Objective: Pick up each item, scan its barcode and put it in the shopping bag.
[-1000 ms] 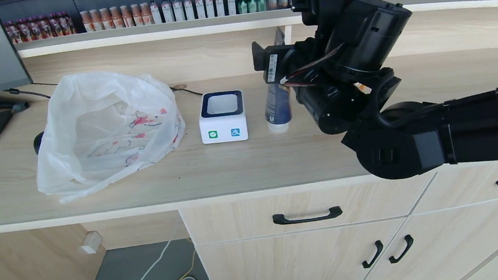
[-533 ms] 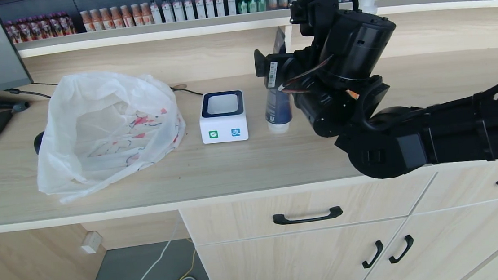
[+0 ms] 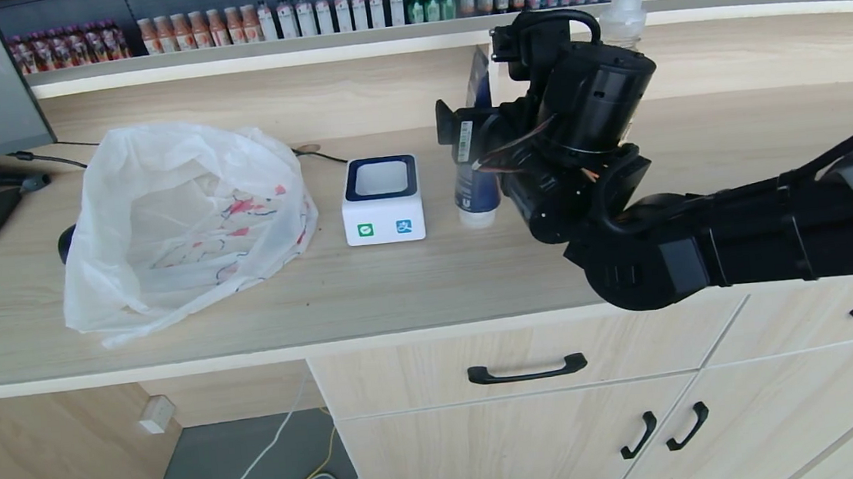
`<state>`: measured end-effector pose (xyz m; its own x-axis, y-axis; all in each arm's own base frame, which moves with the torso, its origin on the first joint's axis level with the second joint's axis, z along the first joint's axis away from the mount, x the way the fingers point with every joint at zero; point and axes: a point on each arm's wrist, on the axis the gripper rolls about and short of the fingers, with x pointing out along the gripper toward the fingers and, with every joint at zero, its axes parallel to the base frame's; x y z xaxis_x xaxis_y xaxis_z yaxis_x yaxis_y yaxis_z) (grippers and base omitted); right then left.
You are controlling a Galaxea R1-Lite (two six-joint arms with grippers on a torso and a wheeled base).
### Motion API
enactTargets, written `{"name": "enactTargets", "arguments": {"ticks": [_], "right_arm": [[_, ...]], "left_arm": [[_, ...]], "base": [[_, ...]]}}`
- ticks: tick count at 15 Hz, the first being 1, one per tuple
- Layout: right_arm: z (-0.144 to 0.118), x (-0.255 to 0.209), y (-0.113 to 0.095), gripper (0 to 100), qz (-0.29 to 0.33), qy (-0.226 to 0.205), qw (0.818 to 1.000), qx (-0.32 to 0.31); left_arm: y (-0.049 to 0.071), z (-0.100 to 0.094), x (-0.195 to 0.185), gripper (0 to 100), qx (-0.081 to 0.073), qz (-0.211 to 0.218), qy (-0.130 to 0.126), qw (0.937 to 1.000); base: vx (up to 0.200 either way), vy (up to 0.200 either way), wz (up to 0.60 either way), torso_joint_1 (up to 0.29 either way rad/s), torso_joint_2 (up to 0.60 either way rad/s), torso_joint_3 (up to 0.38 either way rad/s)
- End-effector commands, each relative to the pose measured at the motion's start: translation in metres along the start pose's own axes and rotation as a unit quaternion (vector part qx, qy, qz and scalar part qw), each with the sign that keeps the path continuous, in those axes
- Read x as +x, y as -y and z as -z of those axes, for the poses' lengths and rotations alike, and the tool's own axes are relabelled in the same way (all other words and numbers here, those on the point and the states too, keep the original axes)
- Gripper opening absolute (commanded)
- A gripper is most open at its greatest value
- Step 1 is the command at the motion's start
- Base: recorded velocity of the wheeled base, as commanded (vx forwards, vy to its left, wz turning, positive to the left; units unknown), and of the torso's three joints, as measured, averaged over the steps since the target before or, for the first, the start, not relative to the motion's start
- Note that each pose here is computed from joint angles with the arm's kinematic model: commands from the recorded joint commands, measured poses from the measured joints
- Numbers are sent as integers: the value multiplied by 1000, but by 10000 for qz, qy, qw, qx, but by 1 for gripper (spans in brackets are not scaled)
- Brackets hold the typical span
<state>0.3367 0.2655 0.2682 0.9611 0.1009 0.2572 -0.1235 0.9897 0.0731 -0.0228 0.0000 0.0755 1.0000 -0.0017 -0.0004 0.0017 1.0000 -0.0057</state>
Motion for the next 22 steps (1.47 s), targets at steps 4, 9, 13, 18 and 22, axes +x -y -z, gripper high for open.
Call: {"name": "enactTargets", "arguments": {"ticks": [4, 9, 13, 18, 22], "right_arm": [[13, 2, -3, 100, 43, -122, 9999, 71], [27, 5, -5, 100, 49, -231, 9997, 6], [37, 7, -7, 100, 69, -174, 9998, 36], [45, 11, -5, 100, 102, -214, 9997, 10], [49, 12, -5, 100, 111, -231, 9996, 126]], "left_arm": [[0, 0, 0, 0, -2, -1, 2, 10000], [0, 0, 0, 0, -2, -1, 2, 10000], [0, 0, 0, 0, -2, -1, 2, 10000], [0, 0, 0, 0, -2, -1, 2, 10000], [0, 0, 0, 0, -2, -1, 2, 10000]], "base": [[0, 0, 0, 0, 0, 0], [0, 0, 0, 0, 0, 0], [0, 0, 0, 0, 0, 0], [0, 0, 0, 0, 0, 0], [0, 0, 0, 0, 0, 0]]}}
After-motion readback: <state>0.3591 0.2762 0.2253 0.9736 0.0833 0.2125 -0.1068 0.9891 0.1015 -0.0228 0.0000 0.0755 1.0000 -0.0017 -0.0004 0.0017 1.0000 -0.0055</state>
